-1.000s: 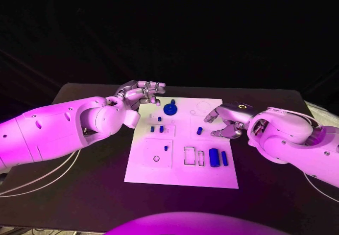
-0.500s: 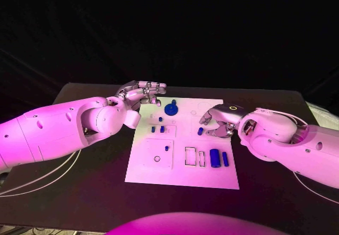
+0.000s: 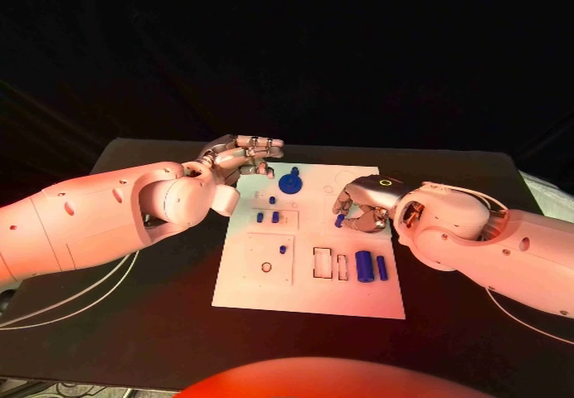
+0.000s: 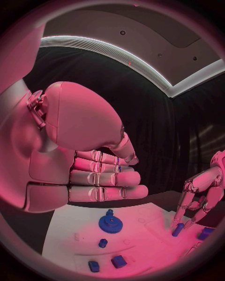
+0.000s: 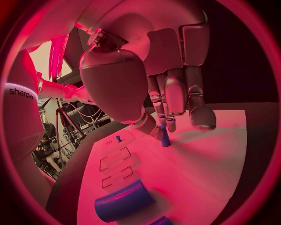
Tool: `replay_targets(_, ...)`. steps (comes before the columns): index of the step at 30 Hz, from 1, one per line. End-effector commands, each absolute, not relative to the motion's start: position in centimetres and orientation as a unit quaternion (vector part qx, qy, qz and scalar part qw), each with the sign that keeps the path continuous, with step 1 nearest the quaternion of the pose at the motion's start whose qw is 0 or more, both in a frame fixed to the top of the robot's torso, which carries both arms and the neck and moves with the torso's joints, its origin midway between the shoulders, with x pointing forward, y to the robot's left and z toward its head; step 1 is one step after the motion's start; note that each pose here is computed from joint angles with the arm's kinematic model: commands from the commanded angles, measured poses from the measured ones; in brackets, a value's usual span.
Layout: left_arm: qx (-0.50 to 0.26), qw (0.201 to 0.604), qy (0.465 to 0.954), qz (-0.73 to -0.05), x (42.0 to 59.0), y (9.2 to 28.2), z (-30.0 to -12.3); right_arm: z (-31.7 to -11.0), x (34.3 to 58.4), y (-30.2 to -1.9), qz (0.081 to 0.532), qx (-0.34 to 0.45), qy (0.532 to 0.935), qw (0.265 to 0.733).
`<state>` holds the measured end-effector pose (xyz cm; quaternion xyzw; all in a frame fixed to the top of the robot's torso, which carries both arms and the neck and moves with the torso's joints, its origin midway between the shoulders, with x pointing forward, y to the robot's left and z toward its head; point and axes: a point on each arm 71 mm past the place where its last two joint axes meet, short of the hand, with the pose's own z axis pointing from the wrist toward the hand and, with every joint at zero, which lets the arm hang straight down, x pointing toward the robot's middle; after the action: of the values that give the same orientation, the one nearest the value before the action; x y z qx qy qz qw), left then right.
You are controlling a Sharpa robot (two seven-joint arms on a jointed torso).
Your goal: Assemble the parts on the task board
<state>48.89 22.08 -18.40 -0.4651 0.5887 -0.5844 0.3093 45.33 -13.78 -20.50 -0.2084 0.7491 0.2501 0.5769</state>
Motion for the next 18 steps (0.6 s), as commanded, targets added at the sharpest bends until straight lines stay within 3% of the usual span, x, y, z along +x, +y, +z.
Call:
replay_targets(1, -0.456, 0.303, 0.591, -0.592, 48.83, 21.79, -18.31, -20.76, 45.26, -13.58, 0.251, -0.217, 0.754, 0.567)
replay_targets(18, -0.457, 0.303, 0.591, -0.592, 48.81, 21.79, -18.31, -21.28, 45.63, -13.33, 0.241, -0.224, 0.757, 0.564)
